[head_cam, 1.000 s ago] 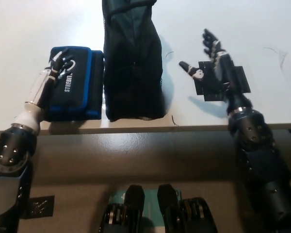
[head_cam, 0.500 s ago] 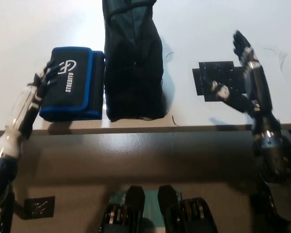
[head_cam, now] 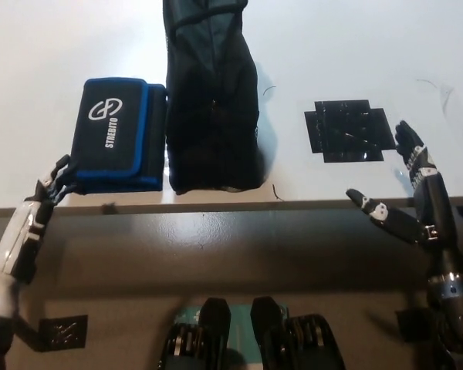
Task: Use both hands to pick up the lunch bag on the right hand side and smoothly move it near the note book on the left hand side
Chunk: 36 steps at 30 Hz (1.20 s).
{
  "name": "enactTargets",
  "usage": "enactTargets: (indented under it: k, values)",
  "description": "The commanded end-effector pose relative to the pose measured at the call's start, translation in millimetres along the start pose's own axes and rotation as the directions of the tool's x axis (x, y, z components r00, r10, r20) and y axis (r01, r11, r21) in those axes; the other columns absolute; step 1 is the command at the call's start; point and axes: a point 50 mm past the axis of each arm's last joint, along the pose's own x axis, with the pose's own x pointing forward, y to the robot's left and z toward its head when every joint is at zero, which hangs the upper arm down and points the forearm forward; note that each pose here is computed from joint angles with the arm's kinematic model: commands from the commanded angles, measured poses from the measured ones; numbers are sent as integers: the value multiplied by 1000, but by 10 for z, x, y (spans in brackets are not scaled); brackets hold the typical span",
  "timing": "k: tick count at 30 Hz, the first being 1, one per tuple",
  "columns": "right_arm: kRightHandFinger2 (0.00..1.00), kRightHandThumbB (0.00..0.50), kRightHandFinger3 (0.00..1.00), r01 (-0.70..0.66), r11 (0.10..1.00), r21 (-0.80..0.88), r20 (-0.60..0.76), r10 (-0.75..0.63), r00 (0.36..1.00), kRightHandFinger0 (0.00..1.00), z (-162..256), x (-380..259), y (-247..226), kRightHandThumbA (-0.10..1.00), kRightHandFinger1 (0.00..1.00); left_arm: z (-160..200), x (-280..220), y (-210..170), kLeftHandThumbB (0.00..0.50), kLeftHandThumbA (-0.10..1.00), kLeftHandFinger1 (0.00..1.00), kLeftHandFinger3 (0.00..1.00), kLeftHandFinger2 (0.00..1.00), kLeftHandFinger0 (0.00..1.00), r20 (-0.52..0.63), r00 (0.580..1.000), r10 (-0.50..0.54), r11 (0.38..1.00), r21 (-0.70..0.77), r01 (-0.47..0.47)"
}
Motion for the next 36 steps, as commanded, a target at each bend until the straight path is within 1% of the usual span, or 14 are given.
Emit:
enactTargets:
  k: [1,2,3,5,10,12,16,17,20,23,27,32,34,36]
  values:
    - [1000,269,1000,-14,1000,-21,64,15,998,1000,18,-45,-76,1000,1000,3,-70,137,364,1000,1000,1000,1000,1000,63,998,24,999,22,-25]
    - [1000,269,1000,-14,1000,-21,64,15,998,1000,17,-45,-77,1000,1000,2,-71,137,364,1000,1000,1000,1000,1000,64,998,24,999,22,-26]
    - [1000,267,1000,-29,1000,-2,49,29,998,1000,-16,-93,-62,1000,1000,-67,-131,135,311,1000,1000,1000,1000,1000,52,998,21,999,27,-23]
    - [1000,264,1000,-70,997,42,19,69,997,1000,-77,-216,2,1000,1000,-200,-266,122,270,1000,1000,1000,1000,1000,19,1000,18,999,37,-18]
    - [1000,297,1000,-117,991,68,-45,121,992,1000,-150,-418,135,1000,1000,-319,-431,52,249,1000,1000,1000,1000,1000,-22,999,27,999,39,-26]
    - [1000,282,1000,-121,989,81,-58,126,990,1000,-192,-475,152,1000,1000,-388,-498,6,277,1000,1000,1000,1000,1000,-46,999,26,999,26,-25]
    - [1000,273,1000,-118,988,102,-75,126,989,1000,-227,-573,180,1000,1000,-490,-564,-77,276,1000,1000,1000,1000,1000,-87,996,25,1000,9,-24]
    - [1000,284,1000,-118,986,115,-79,127,989,1000,-232,-581,191,1000,1000,-510,-570,-81,272,1000,1000,1000,1000,1000,-95,995,25,1000,6,-24]
    - [1000,251,1000,-120,984,133,-76,131,988,1000,-252,-599,220,1000,1000,-576,-583,-89,259,1000,1000,1000,1000,1000,-120,992,31,999,16,-29]
    - [1000,254,1000,-129,982,135,-83,141,987,1000,-273,-599,214,1000,1000,-618,-582,-109,251,1000,1000,1000,1000,1000,-135,990,30,1000,8,-30]
    - [1000,293,1000,-117,983,140,-88,130,988,1000,-300,-586,192,1000,1000,-661,-626,-144,244,1000,1000,1000,1000,1000,-153,987,38,999,-13,-40]
    - [1000,268,1000,-100,986,136,-100,114,988,1000,-332,-565,155,1000,1000,-698,-647,-141,229,1000,1000,1000,1000,1000,-167,985,49,998,-30,-55]
    - [1000,274,1000,-99,986,132,-108,114,988,1000,-353,-557,161,1000,1000,-699,-643,-141,234,1000,1000,1000,1000,1000,-166,985,49,998,-37,-56]
    - [1000,278,1000,-104,985,135,-113,120,986,1000,-364,-541,175,1000,1000,-701,-639,-164,221,1000,1000,1000,1000,1000,-163,985,49,996,-65,-60]
